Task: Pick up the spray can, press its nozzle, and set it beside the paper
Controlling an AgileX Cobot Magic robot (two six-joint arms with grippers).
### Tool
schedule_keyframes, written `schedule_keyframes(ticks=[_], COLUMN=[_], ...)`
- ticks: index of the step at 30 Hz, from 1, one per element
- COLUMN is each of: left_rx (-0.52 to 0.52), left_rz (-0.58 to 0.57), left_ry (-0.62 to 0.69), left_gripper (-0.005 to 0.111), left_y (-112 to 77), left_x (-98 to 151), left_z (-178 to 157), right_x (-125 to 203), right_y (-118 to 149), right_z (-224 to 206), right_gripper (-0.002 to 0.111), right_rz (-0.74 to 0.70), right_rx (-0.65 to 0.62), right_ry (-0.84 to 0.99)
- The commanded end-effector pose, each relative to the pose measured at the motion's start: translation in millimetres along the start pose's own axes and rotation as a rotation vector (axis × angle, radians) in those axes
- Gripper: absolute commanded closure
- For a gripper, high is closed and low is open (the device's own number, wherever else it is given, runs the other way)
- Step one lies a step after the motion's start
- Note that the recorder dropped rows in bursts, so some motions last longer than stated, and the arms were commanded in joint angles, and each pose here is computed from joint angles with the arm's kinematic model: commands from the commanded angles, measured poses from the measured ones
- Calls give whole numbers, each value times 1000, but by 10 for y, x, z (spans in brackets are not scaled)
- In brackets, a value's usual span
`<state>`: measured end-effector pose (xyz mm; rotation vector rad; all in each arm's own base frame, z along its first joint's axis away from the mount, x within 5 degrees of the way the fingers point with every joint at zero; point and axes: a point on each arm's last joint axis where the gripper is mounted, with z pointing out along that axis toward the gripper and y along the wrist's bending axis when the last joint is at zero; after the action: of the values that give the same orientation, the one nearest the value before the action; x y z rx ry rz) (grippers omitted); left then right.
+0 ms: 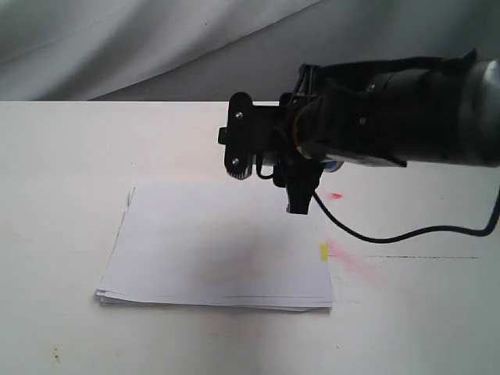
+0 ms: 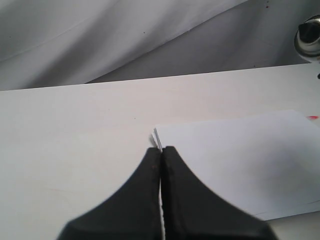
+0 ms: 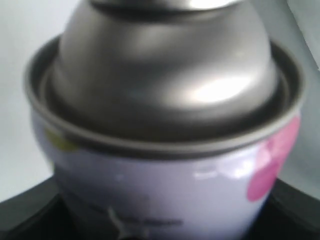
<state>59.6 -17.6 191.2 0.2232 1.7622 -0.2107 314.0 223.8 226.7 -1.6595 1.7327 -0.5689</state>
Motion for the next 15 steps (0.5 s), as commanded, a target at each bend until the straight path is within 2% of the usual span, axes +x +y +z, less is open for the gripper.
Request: schedule_keyframes(ticks=[1, 8, 15], left_rx=[0, 0, 0], left_rz=[6, 6, 6], left_ry=[4, 4, 4], left_gripper=[107, 107, 107], left_y=[1, 1, 1], left_x=[14, 14, 14], left_z=[7, 7, 7], right_x=[-118, -174, -174], right_y=[70, 204, 204], right_z=[90, 231, 231], right_gripper=[108, 108, 108], right_rz=[-76, -104, -104], right_rx=[52, 37, 37], right_ry=[17, 23, 23])
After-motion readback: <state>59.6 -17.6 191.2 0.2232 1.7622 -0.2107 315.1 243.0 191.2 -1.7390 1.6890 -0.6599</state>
